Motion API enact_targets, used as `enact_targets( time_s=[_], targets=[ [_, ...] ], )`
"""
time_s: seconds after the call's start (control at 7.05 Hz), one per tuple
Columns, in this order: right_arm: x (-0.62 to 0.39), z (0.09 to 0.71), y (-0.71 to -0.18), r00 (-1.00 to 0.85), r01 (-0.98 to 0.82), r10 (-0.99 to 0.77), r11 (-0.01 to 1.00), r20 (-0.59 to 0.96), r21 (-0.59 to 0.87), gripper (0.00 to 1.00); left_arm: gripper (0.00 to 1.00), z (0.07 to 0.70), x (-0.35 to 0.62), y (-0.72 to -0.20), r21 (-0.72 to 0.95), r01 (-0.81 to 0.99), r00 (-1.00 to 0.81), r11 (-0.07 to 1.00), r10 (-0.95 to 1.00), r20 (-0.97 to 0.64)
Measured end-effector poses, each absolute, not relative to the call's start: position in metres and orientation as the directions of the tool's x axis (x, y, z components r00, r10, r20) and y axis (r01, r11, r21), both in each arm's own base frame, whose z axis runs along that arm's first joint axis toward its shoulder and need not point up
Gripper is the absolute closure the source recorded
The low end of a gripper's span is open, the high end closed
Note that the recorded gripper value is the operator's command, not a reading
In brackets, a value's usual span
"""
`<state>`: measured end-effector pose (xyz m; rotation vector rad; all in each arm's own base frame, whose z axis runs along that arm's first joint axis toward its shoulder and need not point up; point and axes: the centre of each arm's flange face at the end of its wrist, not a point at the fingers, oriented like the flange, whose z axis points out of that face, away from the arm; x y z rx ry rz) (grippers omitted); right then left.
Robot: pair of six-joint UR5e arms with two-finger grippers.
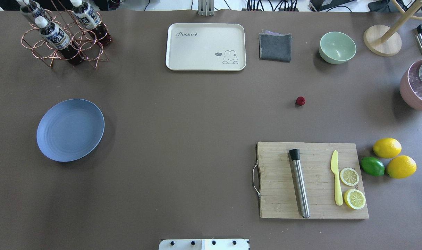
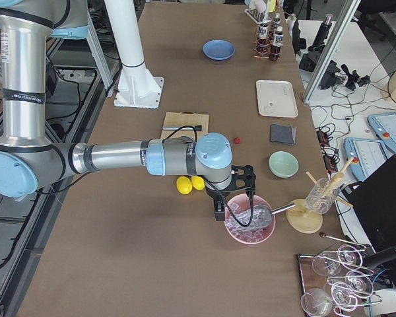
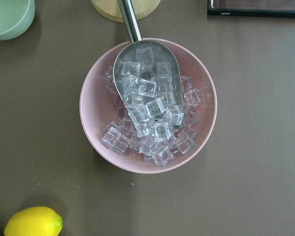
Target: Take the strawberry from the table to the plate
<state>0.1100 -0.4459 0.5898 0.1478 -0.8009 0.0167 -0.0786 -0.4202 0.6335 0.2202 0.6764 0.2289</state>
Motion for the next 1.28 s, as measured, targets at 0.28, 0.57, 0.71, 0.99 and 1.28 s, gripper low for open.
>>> enact_targets(
  time_s=[0.28, 0.57, 0.71, 0.99, 1.28],
  targets=[
    [0.1096, 0.5920, -0.4440, 0.692, -0.071, -0.038, 0.990, 0.721, 0.120, 0.00, 0.02, 0.6327, -0.0790, -0.4199, 0.276, -0.136, 0.757, 0.952, 0.280, -0.591],
    [0.1097, 0.5944, -0.4426, 0.691, -0.072, -0.034, 0.991, 0.722, 0.116, 0.00, 0.02, 0.6325, -0.0791, -0.4196, 0.276, -0.136, 0.756, 0.952, 0.280, -0.591],
    [0.1101, 0.5942, -0.4422, 0.691, -0.072, -0.034, 0.991, 0.722, 0.116, 0.00, 0.02, 0.6334, -0.0791, -0.4196, 0.274, -0.137, 0.756, 0.952, 0.279, -0.592],
    [0.1112, 0.5950, -0.4414, 0.692, -0.075, -0.030, 0.991, 0.721, 0.113, 0.00, 0.02, 0.6360, -0.0793, -0.4188, 0.269, -0.136, 0.756, 0.953, 0.276, -0.593],
    [0.1142, 0.5977, -0.4372, 0.691, -0.082, -0.019, 0.991, 0.722, 0.105, 0.00, 0.02, 0.6353, -0.0796, -0.4185, 0.271, -0.136, 0.757, 0.953, 0.276, -0.593]
  ],
)
